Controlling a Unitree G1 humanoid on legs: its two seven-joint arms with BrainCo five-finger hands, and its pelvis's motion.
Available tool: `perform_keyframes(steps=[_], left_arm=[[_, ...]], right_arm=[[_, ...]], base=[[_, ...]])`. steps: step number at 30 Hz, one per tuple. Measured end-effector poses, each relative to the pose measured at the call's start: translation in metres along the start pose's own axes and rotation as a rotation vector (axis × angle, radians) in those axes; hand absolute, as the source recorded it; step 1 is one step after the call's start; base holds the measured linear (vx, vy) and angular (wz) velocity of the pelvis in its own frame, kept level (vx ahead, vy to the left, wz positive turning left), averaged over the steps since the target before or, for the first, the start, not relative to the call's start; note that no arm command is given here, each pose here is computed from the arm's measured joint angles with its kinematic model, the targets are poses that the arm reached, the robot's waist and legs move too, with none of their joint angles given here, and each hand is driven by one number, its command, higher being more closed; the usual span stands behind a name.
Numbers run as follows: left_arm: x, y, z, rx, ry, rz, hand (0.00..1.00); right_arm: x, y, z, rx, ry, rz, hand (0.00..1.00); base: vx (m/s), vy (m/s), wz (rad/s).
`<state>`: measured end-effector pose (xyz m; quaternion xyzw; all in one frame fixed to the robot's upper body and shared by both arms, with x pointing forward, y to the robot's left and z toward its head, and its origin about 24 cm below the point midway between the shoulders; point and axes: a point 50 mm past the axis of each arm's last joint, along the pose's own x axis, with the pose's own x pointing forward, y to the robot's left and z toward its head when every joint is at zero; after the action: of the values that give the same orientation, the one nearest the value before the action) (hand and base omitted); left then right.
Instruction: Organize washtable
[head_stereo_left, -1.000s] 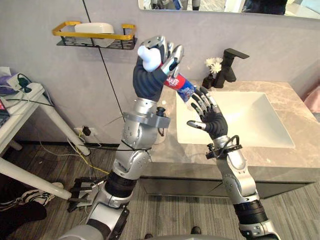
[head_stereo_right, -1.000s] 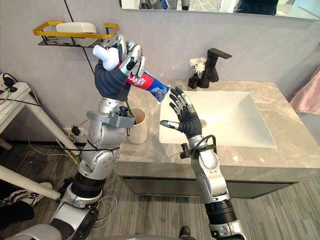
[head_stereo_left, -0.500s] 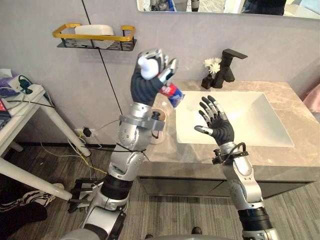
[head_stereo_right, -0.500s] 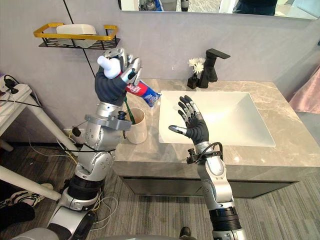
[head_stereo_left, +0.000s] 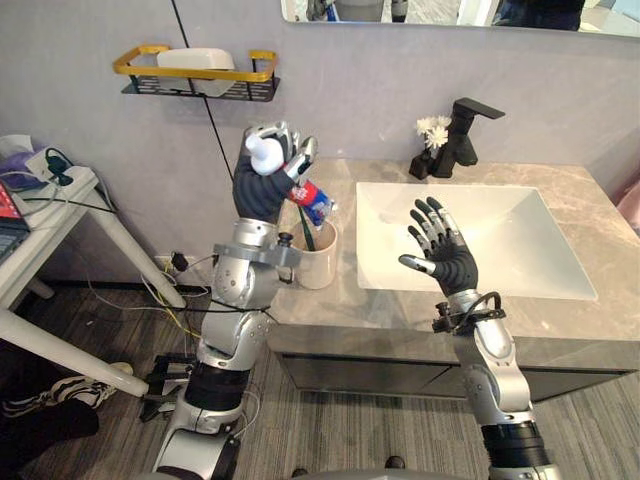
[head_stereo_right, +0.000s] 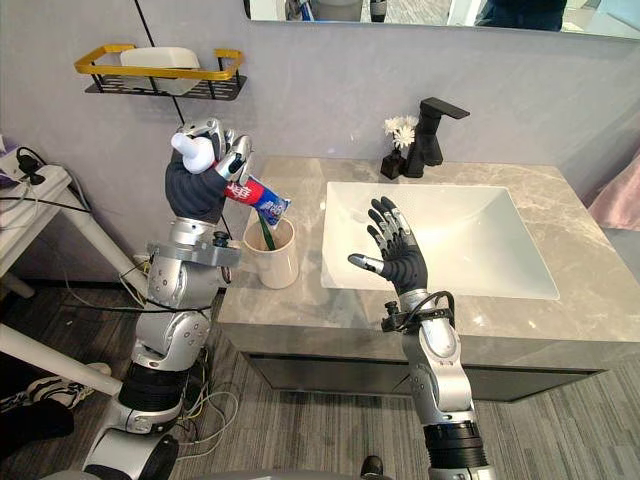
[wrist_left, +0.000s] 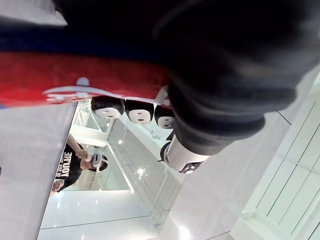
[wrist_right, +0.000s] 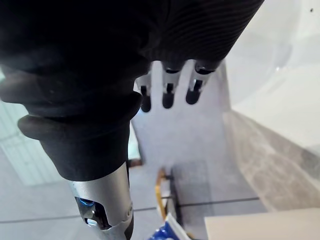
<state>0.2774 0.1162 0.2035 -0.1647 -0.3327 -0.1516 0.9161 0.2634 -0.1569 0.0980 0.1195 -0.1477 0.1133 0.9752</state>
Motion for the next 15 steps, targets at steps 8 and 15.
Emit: perform_keyframes(steps=[8,15], left_arm=[[-0.002,0.007,0.002,0.012,-0.005,0.028,1.00],[-0.012,0.012,-0.004,0.031,0.033,0.053,1.00]], right_arm=[[-0.002,-0.001,-0.001,-0.001,0.004,0.006,0.00],[-0.002,-0.001,0.000,-0.001,0.003,0.008,0.00]], base=[[0.00,0.000,0.00],[0.00,0.000,0.00]])
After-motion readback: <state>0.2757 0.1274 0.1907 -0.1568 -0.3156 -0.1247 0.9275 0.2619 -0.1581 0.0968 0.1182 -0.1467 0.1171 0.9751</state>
